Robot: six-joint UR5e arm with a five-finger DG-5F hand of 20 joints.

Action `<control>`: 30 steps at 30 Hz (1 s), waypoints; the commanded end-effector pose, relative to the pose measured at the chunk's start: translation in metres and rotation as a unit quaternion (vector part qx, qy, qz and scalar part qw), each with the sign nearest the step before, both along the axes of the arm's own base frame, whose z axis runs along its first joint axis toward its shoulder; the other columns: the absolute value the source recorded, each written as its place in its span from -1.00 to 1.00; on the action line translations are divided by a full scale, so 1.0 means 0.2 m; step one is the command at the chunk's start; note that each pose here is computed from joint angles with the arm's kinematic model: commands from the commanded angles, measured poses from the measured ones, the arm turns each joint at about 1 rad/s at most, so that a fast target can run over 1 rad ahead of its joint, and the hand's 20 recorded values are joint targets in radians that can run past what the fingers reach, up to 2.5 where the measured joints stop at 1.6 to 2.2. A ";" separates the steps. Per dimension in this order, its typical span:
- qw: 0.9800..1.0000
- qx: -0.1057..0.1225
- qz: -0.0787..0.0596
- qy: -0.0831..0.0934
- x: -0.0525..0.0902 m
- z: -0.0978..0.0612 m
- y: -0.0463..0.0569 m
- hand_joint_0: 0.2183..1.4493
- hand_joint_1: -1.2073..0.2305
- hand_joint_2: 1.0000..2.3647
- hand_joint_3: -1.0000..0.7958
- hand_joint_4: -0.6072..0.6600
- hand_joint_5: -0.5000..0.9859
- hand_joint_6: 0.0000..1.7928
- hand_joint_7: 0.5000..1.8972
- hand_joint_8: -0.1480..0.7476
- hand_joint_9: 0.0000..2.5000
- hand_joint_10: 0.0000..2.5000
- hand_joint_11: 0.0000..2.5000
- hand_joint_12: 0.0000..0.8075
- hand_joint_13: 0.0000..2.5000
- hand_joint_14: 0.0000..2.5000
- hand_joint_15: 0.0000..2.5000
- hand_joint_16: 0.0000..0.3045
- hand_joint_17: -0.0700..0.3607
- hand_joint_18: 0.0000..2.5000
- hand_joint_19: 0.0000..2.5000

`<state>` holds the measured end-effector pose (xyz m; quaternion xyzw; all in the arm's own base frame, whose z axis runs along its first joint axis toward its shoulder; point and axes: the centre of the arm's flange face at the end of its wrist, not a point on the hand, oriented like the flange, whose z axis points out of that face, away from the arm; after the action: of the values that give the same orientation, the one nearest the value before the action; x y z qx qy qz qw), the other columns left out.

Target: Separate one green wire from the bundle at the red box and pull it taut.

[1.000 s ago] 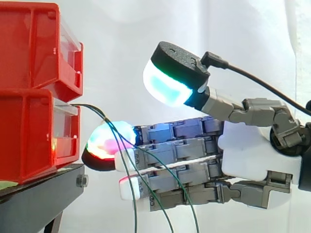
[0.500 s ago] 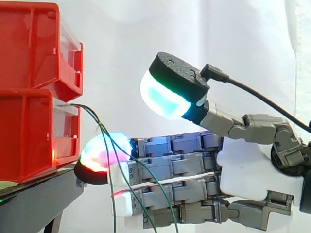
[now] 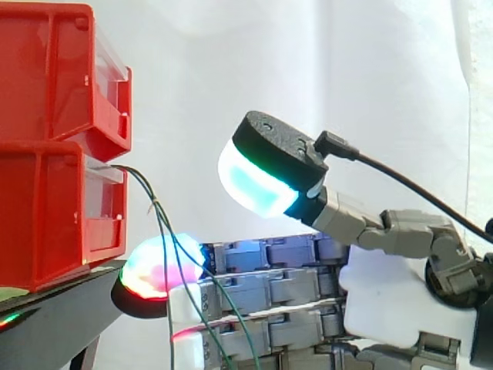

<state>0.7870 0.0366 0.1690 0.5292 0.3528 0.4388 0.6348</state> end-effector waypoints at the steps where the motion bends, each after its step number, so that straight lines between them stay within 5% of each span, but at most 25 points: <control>1: 1.000 0.005 0.001 -0.008 0.01 -0.02 0.01 -0.44 -0.23 -1.00 -0.41 0.39 -0.46 -0.44 -0.46 -0.22 -0.20 -0.99 -0.69 -0.24 -0.30 -0.98 -0.57 -0.76 -0.29 -0.62 -0.58; 30: 1.000 0.017 0.005 -0.021 0.05 0.05 0.04 -0.40 -0.24 -0.99 -0.38 0.40 -0.45 -0.44 -0.43 -0.25 -0.14 -0.99 -0.65 -0.25 -0.24 -0.98 -0.54 -0.76 -0.29 -0.55 -0.60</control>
<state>0.7980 0.0431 0.1807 0.5271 0.3352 0.4559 0.6340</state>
